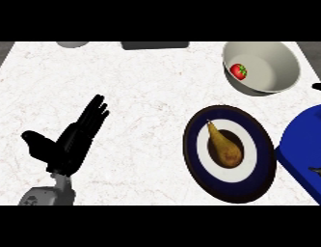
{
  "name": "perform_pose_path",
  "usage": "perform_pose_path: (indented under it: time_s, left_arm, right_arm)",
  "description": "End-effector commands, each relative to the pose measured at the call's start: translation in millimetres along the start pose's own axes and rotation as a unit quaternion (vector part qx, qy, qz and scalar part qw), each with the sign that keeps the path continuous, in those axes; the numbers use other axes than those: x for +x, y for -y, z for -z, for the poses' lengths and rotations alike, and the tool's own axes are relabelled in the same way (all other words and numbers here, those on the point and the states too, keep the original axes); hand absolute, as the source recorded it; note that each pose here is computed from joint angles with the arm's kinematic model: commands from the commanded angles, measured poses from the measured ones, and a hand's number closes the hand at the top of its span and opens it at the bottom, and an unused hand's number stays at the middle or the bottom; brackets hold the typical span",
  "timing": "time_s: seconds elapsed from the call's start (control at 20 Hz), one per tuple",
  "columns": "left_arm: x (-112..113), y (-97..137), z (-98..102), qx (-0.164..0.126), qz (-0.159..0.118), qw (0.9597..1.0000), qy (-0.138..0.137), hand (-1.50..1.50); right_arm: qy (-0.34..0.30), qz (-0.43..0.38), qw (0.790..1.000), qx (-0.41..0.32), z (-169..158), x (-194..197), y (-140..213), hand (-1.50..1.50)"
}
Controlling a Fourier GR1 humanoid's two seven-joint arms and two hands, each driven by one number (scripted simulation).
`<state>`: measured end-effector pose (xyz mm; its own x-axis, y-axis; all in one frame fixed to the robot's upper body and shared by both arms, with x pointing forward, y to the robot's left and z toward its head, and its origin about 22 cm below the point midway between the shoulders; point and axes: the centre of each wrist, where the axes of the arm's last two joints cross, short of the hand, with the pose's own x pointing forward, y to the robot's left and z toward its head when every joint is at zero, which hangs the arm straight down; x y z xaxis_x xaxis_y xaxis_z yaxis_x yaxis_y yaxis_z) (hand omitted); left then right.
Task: Pick the tomato from the plate and place it in the bowl
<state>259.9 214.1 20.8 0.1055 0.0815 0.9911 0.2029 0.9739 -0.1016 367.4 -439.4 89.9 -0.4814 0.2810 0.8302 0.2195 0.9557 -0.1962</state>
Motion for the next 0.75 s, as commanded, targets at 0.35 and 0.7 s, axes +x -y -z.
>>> perform_pose_path:
  time_s: [0.35, 0.7]
  left_arm:
    - [-2, -17, -22, 0.03, 0.004, 0.9996, 0.0, 0.0]
    - [-1, -15, -20, 0.037, -0.005, 0.9993, 0.007, 0.0]
  right_arm:
    - [0.032, 0.015, 0.998, 0.042, -176, 4, 79, 1.5]
    - [-0.058, 0.032, 0.994, 0.089, -324, 33, 78, 1.5]
